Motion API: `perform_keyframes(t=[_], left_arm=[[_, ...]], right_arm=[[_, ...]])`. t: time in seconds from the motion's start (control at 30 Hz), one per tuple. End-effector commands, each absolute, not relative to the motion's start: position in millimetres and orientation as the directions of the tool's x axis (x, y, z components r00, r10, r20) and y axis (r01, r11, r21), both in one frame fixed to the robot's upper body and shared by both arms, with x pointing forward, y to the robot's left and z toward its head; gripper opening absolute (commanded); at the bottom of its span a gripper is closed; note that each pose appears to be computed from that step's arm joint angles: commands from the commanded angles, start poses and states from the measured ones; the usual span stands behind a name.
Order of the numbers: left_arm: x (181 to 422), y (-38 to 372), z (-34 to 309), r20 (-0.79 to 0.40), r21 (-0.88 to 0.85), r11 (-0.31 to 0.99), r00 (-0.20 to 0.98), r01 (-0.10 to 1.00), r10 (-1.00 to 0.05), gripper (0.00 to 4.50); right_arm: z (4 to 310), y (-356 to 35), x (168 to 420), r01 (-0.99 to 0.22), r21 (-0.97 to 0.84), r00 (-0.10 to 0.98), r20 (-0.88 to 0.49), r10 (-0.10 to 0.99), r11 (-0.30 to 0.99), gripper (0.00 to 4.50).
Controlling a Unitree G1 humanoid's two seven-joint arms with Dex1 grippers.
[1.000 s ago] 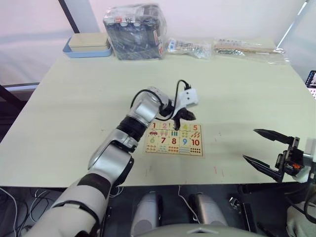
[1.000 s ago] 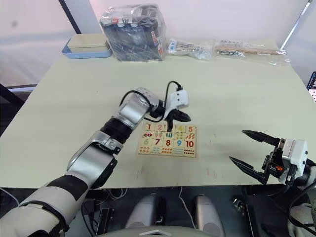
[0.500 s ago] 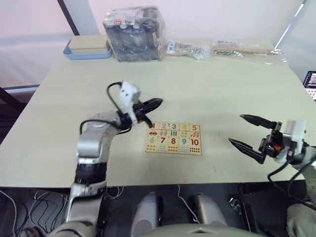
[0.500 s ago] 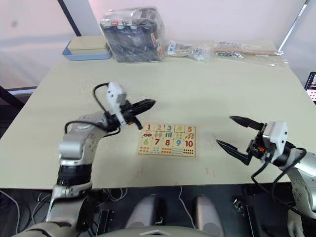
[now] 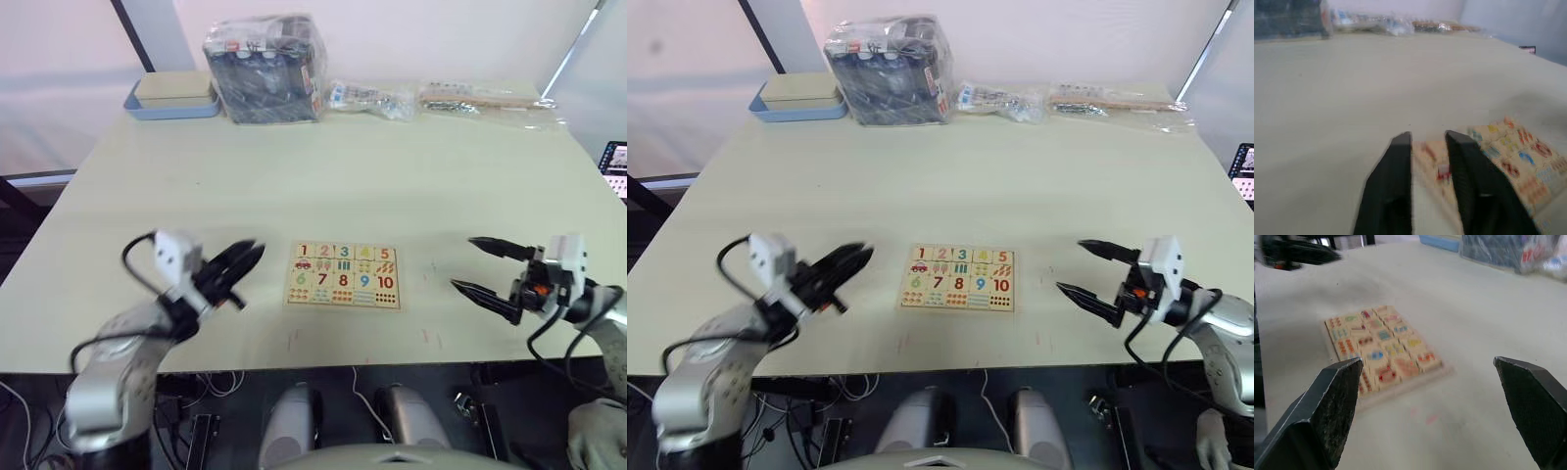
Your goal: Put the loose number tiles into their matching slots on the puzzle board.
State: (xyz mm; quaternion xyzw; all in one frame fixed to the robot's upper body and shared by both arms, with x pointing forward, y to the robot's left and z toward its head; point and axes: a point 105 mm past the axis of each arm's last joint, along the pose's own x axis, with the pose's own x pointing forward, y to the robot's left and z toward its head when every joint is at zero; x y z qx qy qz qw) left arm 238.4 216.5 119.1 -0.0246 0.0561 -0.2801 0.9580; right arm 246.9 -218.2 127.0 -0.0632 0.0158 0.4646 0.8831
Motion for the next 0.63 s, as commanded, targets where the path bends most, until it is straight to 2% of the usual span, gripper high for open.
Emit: perform_keyframes(t=[0.03, 0.1, 0.13, 0.2, 0.4, 0.63], left_arm=[[227.6, 223.9, 134.4, -0.041, -0.036, 0.838, 0.837, 0.545, -0.546, 3.09], [214.6, 238.2, 123.2, -0.081, -0.064, 0.856, 0.852, 0.513, -0.517, 3.46], [209.6, 243.5, 118.6, -0.098, -0.073, 0.864, 0.858, 0.499, -0.504, 3.91], [204.5, 248.6, 113.9, -0.112, -0.083, 0.875, 0.868, 0.478, -0.485, 4.41], [189.6, 259.8, 88.3, -0.193, -0.068, 0.902, 0.882, 0.426, -0.43, 4.41], [192.1, 261.9, 83.9, -0.178, -0.084, 0.91, 0.893, 0.405, -0.414, 4.41]], right_arm=[[137.3, -229.9, 241.6, -0.816, -0.147, 0.572, -0.065, 0.818, 0.559, 4.5], [130.9, -244.2, 236.5, -0.797, -0.137, 0.601, -0.089, 0.794, 0.588, 4.5], [129.1, -249.6, 234.6, -0.789, -0.137, 0.613, -0.098, 0.784, 0.599, 4.5], [127.6, -256.0, 232.1, -0.777, -0.13, 0.628, -0.103, 0.772, 0.615, 4.5], [121.6, -270.0, 226.6, -0.752, -0.13, 0.659, -0.125, 0.742, 0.646, 4.5], [122.4, -271.1, 229.7, -0.751, -0.134, 0.66, -0.127, 0.741, 0.646, 4.5]])
